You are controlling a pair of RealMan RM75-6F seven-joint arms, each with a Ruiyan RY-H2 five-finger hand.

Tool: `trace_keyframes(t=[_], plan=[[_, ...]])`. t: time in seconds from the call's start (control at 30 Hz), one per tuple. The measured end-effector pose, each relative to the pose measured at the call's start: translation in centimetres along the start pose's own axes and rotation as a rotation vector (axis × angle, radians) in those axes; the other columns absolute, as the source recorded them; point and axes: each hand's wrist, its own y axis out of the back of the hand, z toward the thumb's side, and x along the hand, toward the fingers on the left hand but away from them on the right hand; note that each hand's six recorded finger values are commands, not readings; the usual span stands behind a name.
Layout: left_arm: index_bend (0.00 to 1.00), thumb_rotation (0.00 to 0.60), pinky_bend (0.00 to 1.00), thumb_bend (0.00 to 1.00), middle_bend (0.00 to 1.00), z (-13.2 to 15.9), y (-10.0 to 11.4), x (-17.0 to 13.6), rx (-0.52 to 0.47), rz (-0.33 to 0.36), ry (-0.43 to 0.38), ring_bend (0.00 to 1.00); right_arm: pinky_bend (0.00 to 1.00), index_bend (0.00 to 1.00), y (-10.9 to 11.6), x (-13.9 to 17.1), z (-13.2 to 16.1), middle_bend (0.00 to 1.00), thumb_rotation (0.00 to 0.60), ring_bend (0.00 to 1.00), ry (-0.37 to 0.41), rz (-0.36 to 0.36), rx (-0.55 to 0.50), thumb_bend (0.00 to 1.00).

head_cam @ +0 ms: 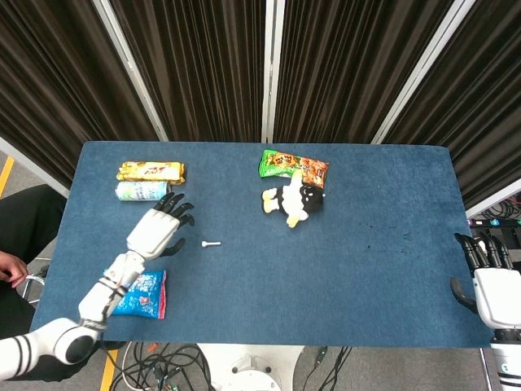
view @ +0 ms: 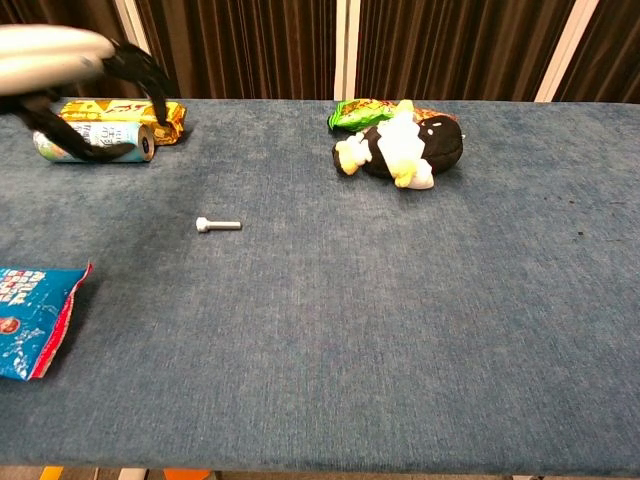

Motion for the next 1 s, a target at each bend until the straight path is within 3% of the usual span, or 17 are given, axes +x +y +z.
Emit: trace_keyframes(t=[0.2,0.4,0.67,1.0], plan=[[0.42,0.6,0.0,0.42,0.17,2.6,-3.6,3.0,0.006,-0.087,0.037,0.02,0.02,0.08,-0.2,-0.2,-0.1,0.15,0.6,0.0,-0.006,0.012,0.0,0.28],[0.43,0.6,0.0,0.42,0.17,4.1,-5.7,4.9,0.019,-0.139,0.064,0.02,0.02,0.08,-0.4,-0.3,-0.3,0.15,0.6,0.0,-0.011,0.018,-0.003,0.28],[0.47,0.6,0.0,0.34,0.17,4.4,-6.9,6.2,0.025,-0.132,0.108,0.02,0.02,0.08,-0.4,-0.2,-0.5,0.15,0.6,0.0,-0.019,0.022,-0.003,0.28],[0.49,0.6,0.0,0.31,0.17,4.4,-7.9,6.8,-0.001,-0.159,0.164,0.02,0.02,0.08,-0.3,-0.2,-0.6,0.15,0.6,0.0,-0.023,0.022,0.0,0.28]])
